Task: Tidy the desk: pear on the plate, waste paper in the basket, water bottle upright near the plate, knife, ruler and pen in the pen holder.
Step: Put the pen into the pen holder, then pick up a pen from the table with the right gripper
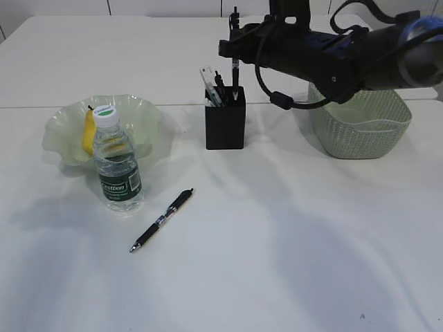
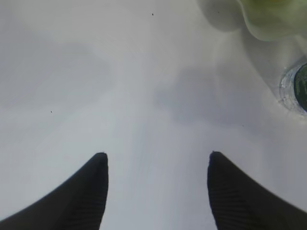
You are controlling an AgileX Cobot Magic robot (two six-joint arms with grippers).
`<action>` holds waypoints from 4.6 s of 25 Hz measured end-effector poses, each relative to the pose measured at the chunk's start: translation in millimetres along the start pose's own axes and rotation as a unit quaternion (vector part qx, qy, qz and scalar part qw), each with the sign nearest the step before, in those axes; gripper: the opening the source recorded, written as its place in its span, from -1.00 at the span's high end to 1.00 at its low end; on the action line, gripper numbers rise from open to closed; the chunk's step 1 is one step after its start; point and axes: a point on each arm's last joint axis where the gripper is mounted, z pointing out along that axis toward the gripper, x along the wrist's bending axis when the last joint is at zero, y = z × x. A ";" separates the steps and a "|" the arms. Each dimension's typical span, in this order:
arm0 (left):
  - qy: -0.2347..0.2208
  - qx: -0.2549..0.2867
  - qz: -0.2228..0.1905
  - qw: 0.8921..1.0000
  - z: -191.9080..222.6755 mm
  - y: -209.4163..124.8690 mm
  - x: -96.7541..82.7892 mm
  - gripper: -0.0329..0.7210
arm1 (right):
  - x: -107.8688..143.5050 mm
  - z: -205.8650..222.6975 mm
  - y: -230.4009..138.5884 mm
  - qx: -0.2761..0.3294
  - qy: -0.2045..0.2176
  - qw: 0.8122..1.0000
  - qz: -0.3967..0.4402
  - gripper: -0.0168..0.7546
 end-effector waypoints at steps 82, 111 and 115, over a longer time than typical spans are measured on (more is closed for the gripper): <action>-0.003 -0.023 0.001 1.000 -0.1 4.1 -0.5 -0.30 | 52.8 -82.0 43.3 0.401 0.034 0.911 0.085 0.25; -0.005 -0.022 -0.001 1.000 -0.1 4.1 -0.8 -0.30 | 115.9 -21.6 -57.4 0.439 -0.140 0.739 0.493 0.25; -0.005 -0.022 -0.001 1.000 -0.1 4.1 -0.9 -0.30 | 117.9 -7.0 -62.6 0.434 -0.141 0.737 0.498 0.25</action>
